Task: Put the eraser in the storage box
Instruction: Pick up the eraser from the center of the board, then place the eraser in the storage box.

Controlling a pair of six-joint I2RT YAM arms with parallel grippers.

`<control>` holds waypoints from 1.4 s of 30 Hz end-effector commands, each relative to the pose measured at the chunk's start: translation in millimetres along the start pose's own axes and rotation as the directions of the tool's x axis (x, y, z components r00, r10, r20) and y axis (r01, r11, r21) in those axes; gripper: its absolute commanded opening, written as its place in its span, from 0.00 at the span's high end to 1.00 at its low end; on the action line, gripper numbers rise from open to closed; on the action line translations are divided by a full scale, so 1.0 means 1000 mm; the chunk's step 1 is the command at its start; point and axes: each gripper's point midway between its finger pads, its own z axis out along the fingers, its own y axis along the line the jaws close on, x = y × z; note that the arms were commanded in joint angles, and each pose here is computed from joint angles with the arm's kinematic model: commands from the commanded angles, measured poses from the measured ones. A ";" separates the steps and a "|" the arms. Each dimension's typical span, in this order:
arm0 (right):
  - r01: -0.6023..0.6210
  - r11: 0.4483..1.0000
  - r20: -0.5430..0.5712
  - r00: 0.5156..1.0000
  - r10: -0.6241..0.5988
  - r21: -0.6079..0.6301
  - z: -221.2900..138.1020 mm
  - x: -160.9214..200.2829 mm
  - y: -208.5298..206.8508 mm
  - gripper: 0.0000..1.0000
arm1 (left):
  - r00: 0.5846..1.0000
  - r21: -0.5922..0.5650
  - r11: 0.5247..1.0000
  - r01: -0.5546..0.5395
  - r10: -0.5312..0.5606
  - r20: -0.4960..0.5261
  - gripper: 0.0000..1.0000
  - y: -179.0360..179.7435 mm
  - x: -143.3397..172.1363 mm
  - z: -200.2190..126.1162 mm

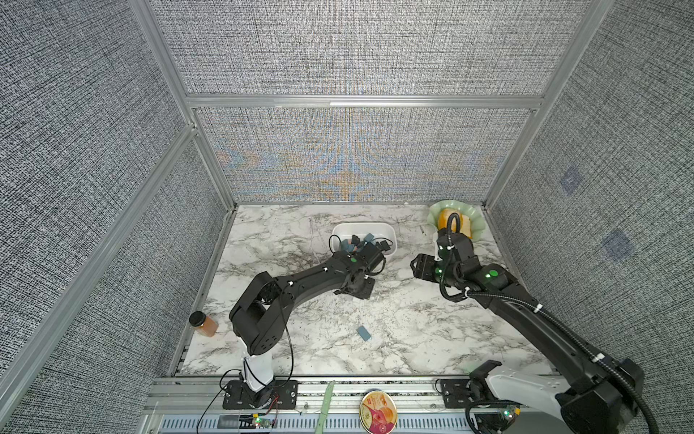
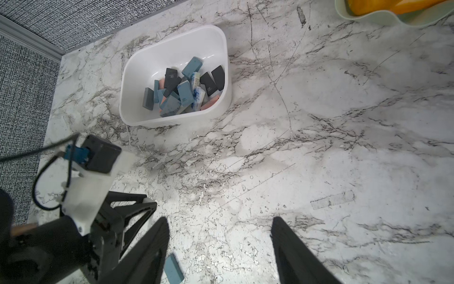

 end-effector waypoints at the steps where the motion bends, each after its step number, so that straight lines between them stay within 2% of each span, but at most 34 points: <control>1: 0.001 1.000 0.019 1.000 -0.002 0.019 -0.002 -0.004 -0.005 0.31 | 1.000 -0.020 1.000 -0.016 0.016 0.000 0.74 0.011 -0.014 -0.008; 7: -0.012 1.000 0.025 1.000 0.011 0.017 -0.004 -0.008 -0.009 0.31 | 0.998 -0.029 0.999 -0.013 0.015 0.055 0.74 0.023 -0.073 -0.023; 16: -0.029 1.000 -0.016 0.999 0.029 -0.008 0.004 0.000 -0.007 0.31 | 0.997 -0.041 0.999 0.005 -0.002 0.080 0.74 0.045 -0.143 -0.012; 27: -0.043 0.999 -0.048 0.998 0.043 -0.002 0.008 0.013 -0.013 0.31 | 0.988 0.002 0.997 0.071 -0.071 0.139 0.73 0.062 -0.175 0.026; 37: -0.010 0.999 -0.070 0.997 0.008 -0.030 0.005 0.015 -0.006 0.31 | 0.973 0.040 0.991 0.124 -0.129 0.190 0.49 0.069 -0.189 0.029; 42: 0.082 0.995 -0.090 0.992 -0.088 -0.060 0.003 0.022 0.006 0.31 | 0.958 0.042 0.989 0.144 -0.150 0.242 0.46 0.073 -0.194 0.005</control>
